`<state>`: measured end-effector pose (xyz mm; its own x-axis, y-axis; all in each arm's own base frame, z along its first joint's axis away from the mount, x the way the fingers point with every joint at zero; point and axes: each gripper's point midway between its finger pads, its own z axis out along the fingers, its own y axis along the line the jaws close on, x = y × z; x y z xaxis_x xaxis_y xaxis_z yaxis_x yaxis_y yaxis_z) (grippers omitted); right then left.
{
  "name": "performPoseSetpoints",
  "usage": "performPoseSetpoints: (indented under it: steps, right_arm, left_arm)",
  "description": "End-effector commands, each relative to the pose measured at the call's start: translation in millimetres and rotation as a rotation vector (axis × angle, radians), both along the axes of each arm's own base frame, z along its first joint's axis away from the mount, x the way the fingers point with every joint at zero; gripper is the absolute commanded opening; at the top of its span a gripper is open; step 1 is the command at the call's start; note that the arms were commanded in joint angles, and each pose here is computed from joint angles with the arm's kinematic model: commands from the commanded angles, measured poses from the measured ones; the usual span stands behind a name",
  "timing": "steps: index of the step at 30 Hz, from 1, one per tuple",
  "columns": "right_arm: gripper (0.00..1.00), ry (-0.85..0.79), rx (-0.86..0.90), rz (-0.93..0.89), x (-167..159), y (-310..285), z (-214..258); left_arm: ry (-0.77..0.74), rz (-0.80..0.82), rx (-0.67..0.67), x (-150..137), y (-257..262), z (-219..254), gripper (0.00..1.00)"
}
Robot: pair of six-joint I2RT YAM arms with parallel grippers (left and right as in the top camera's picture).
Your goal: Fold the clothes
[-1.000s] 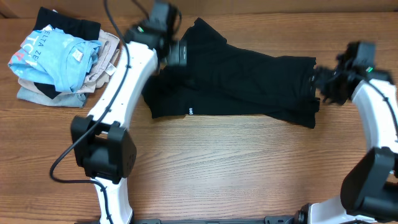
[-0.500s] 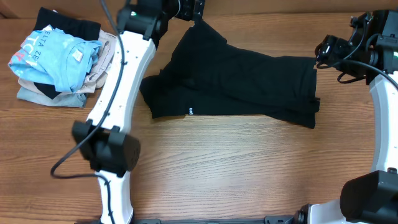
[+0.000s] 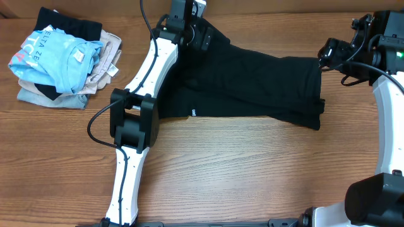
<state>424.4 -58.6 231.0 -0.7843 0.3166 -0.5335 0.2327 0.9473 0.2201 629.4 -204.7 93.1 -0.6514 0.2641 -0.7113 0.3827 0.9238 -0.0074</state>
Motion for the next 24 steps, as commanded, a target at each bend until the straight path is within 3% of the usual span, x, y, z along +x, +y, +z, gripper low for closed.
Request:
performPoseSetpoints:
  steps: [1, 8, 18, 24]
  right_arm:
    - [0.85, -0.014, -0.017, 0.001, 2, -1, 5]
    - [0.85, -0.013, -0.017, 0.001, 3, -2, 3]
    - [0.86, -0.009, -0.016, 0.002, 2, -1, 2]
    - [0.86, 0.015, -0.011, 0.002, -3, 0, -1]
  left_arm:
    - [0.04, -0.025, 0.037, -7, -4, -18, 1.0]
    - [0.239, -0.005, 0.079, -39, 6, -67, 1.0]
    - [0.376, 0.025, 0.124, -67, 21, -86, 1.0]
    - [0.591, 0.209, 0.204, -114, 52, -109, 1.0]
